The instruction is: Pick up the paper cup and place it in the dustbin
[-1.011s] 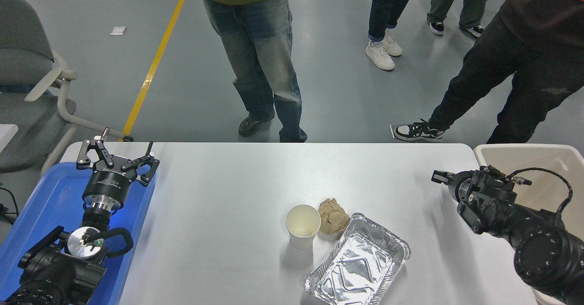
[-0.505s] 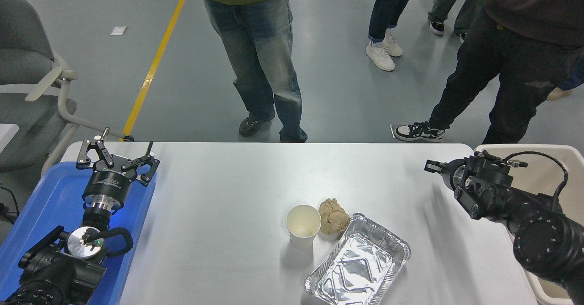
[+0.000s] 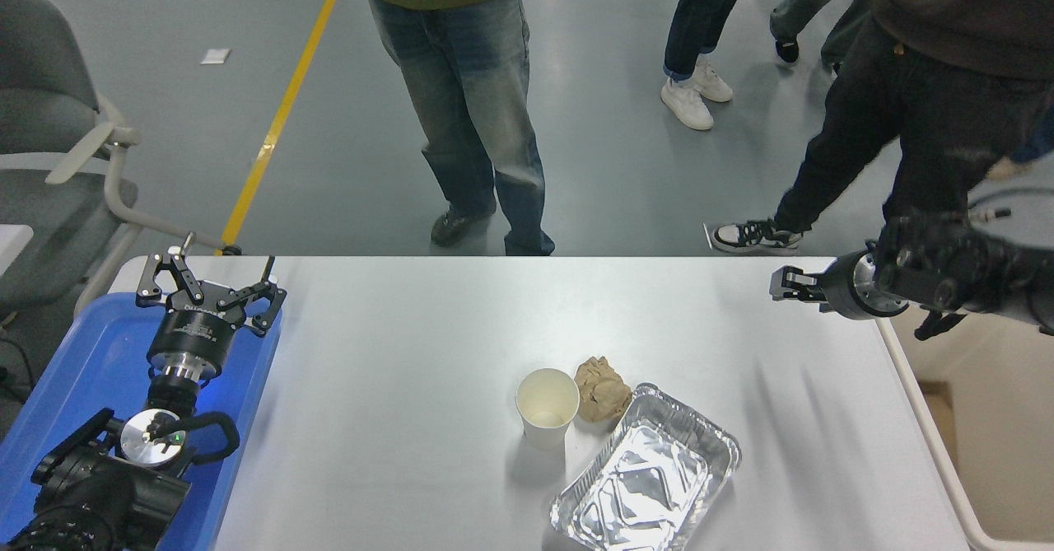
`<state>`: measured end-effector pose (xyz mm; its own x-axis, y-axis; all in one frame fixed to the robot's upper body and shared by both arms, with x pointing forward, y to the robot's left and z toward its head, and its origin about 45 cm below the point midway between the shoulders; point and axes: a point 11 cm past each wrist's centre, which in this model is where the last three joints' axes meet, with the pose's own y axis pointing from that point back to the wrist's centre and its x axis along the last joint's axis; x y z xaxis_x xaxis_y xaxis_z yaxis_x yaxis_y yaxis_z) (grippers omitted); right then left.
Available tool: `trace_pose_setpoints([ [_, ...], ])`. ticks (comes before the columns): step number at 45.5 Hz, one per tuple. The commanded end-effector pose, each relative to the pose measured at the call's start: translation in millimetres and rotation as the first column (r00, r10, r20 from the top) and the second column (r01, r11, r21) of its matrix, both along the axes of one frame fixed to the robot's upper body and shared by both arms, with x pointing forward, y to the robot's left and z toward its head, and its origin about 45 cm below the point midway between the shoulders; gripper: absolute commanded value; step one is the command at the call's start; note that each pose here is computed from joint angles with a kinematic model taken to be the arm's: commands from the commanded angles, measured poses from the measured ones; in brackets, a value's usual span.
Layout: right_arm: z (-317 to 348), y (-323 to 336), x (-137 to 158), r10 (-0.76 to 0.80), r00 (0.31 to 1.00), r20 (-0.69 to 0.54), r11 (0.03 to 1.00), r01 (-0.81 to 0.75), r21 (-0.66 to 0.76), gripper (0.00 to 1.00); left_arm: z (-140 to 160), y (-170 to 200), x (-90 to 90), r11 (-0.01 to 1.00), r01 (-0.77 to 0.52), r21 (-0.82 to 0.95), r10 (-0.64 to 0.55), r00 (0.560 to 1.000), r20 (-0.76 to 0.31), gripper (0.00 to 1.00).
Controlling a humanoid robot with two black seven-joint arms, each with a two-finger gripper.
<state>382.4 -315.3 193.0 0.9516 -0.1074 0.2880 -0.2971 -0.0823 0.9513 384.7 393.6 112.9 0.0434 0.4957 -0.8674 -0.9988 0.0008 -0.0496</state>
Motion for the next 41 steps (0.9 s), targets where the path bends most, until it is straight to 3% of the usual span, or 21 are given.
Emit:
trace_pose_setpoints([
  [1, 62.1, 56.8, -70.4, 0.177, 0.945, -0.276, 0.984, -0.178, 0.021, 1.0, -0.5, -0.2, -0.2, 1.0, -0.001, -0.002, 0.001, 1.0, -0.001, 0.99],
  [8, 97.9, 86.2, -75.9, 0.255, 0.919, -0.301, 0.963, -0.27, -0.007, 1.0, -0.4, 0.0, -0.2, 1.0, -0.002, -0.002, 0.002, 1.0, 0.0, 0.99],
  [21, 149.0, 100.2, -78.2, 0.255, 0.907, -0.336, 0.95, -0.3, -0.088, 1.0, -0.6, -0.4, -0.2, 1.0, 0.0, -0.001, 0.0, 1.0, -0.001, 0.99],
  [41, 186.6, 112.0, -70.2, 0.235, 0.945, -0.226, 0.961, -0.261, -0.092, 1.0, -0.5, -0.2, -0.2, 1.0, -0.001, -0.002, 0.001, 1.0, -0.001, 0.99],
])
